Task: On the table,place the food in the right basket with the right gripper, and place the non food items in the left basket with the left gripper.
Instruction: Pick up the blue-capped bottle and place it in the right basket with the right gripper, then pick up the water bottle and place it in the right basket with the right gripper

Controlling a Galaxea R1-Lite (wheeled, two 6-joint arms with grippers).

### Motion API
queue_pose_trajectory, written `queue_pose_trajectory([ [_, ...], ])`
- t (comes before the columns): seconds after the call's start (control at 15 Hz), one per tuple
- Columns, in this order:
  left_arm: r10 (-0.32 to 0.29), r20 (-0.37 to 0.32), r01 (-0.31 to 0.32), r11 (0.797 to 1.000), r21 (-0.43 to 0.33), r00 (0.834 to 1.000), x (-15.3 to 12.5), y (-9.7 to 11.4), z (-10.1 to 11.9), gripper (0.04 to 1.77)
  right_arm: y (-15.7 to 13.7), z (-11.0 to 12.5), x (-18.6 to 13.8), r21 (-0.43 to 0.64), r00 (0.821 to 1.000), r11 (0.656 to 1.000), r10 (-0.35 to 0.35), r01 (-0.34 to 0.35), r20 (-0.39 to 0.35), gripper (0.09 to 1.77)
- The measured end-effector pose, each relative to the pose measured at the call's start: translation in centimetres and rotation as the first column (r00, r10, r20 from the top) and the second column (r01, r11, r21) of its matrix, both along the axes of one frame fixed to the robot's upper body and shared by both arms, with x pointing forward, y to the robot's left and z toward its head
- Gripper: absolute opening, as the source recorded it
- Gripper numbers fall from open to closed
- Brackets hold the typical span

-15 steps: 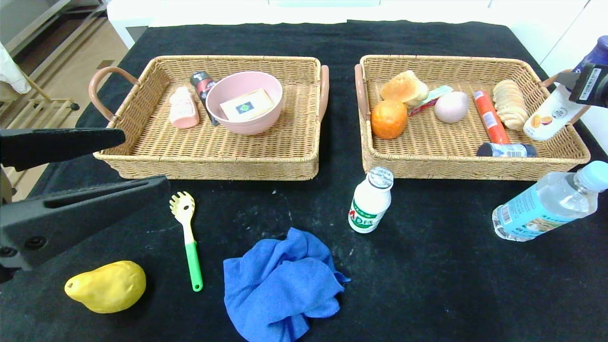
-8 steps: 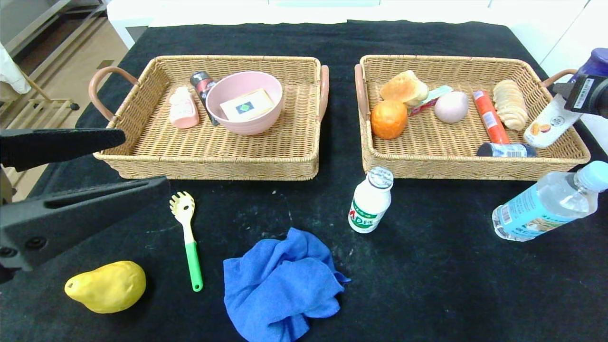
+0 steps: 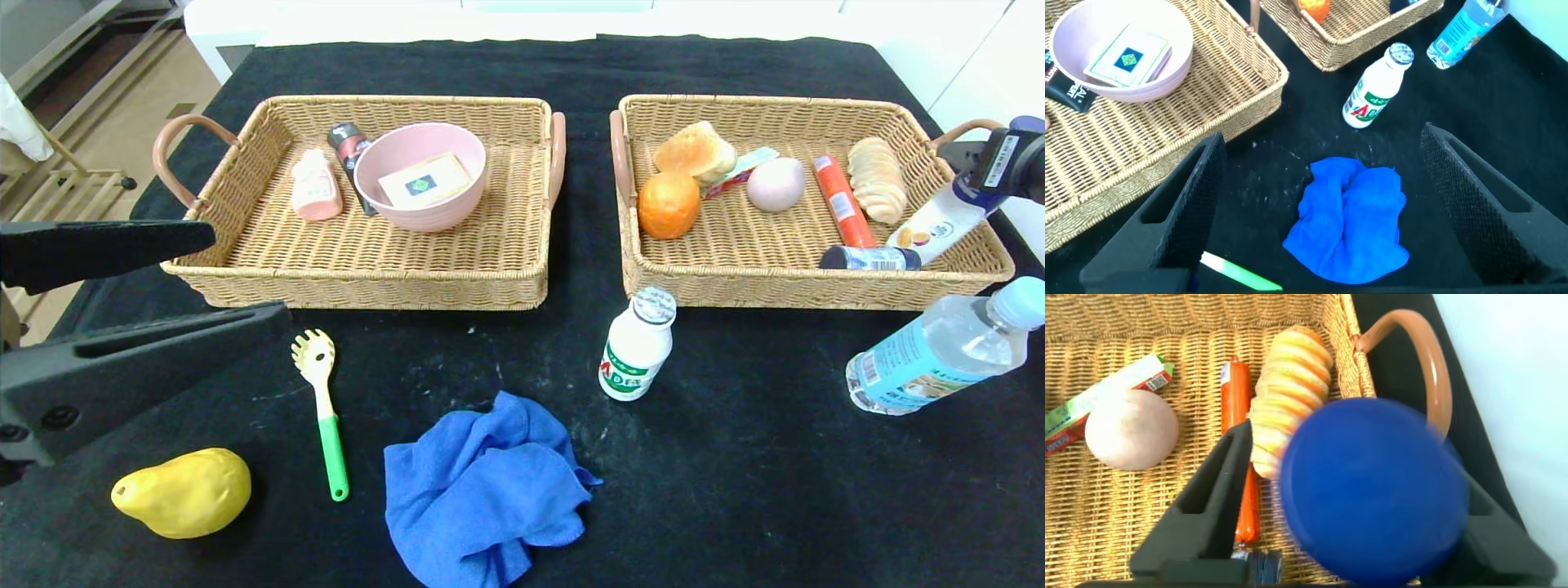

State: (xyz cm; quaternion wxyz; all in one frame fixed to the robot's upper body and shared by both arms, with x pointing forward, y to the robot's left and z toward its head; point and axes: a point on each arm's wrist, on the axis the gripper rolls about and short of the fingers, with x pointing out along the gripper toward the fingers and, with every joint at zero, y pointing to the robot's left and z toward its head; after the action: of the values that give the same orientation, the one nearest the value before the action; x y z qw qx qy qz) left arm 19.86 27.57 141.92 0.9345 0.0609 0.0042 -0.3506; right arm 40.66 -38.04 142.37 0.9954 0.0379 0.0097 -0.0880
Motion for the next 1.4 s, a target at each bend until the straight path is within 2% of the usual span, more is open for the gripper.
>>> queue_pose_trajectory([
  [0.6,0.000,0.002,0.000,1.000,-0.001,1.000,-0.1,0.0,0.0,1.72,0.4,0.8,-1.1,-0.015,1.000,1.000,0.016,-0.015,0.017,1.59],
  [0.73,0.000,0.004,0.000,1.000,-0.002,1.000,-0.1,0.1,0.1,1.72,0.7,1.5,-2.0,-0.029,0.999,0.999,0.044,-0.043,0.031,1.61],
  [1.4,0.000,0.007,0.000,1.000,-0.004,1.000,-0.3,0.1,0.1,1.72,2.4,4.0,-7.8,-0.038,0.993,0.993,0.114,-0.114,0.003,1.68],
])
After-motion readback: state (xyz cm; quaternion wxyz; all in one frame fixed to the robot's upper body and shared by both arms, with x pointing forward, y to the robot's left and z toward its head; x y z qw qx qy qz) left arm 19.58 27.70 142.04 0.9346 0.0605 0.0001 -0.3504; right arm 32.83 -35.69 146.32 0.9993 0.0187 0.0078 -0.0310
